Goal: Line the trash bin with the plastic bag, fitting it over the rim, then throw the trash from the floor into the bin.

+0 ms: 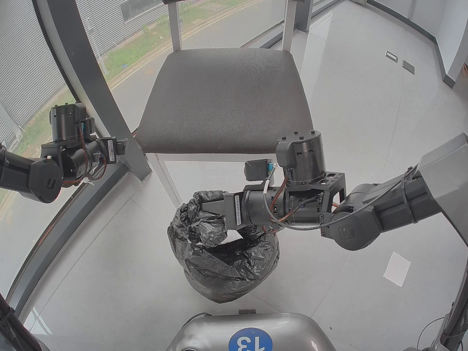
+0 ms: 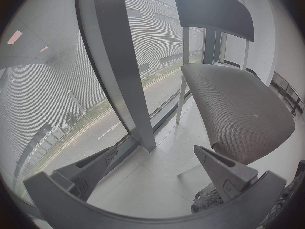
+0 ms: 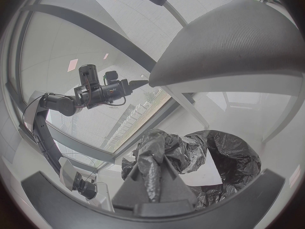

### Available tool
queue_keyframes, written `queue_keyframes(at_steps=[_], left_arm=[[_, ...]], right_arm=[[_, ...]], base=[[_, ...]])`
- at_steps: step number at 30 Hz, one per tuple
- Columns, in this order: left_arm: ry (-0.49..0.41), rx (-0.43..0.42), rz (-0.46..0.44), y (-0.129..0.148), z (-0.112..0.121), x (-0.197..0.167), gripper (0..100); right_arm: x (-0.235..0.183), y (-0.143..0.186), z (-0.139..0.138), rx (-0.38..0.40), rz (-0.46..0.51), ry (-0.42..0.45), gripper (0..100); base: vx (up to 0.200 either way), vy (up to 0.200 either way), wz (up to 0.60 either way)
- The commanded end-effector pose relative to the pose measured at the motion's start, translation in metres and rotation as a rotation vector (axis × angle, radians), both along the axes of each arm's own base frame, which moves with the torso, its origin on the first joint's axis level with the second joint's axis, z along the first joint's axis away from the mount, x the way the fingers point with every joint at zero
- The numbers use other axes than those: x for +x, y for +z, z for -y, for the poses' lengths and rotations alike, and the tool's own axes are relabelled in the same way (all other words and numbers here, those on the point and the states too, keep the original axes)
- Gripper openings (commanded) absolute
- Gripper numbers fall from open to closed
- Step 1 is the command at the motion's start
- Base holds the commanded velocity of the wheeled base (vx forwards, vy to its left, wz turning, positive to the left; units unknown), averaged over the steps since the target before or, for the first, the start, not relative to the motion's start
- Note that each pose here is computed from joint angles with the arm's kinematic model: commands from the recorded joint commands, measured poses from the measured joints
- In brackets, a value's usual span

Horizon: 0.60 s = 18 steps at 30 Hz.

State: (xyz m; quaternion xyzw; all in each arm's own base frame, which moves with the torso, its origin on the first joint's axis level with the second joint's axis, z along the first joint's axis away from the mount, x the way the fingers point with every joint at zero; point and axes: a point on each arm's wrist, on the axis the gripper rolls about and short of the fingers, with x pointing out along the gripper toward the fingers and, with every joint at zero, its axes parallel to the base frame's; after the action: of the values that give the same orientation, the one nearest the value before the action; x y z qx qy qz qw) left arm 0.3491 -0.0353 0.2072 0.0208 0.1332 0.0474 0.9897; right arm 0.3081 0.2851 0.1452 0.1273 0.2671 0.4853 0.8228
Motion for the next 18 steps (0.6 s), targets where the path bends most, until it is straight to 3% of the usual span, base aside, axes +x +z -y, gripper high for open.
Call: queue_keyframes(at_steps=[1, 2, 3, 18], left_arm=[[0.004, -0.001, -0.001, -0.0003, -0.0013, 0.0001, 100], [0.004, -0.001, 0.001, 0.0001, -0.0013, 0.0003, 100], [0.004, -0.001, 0.001, 0.0001, -0.0013, 0.0003, 100], [0.005, -0.005, 0.007, 0.0034, -0.0018, -0.0045, 100]], right_arm=[[-0.001, -0.004, 0.0001, -0.009, -0.011, 0.002, 0], [-0.0017, -0.0049, 0.0007, -0.011, -0.013, 0.002, 0], [-0.0021, -0.0061, 0.0011, -0.015, -0.017, 0.002, 100], [-0.0071, -0.0058, 0.0022, -0.02, -0.022, 0.007, 100]], base=[[0.0, 0.0, 0.0], [0.0, 0.0, 0.0], [0.0, 0.0, 0.0], [0.0, 0.0, 0.0]])
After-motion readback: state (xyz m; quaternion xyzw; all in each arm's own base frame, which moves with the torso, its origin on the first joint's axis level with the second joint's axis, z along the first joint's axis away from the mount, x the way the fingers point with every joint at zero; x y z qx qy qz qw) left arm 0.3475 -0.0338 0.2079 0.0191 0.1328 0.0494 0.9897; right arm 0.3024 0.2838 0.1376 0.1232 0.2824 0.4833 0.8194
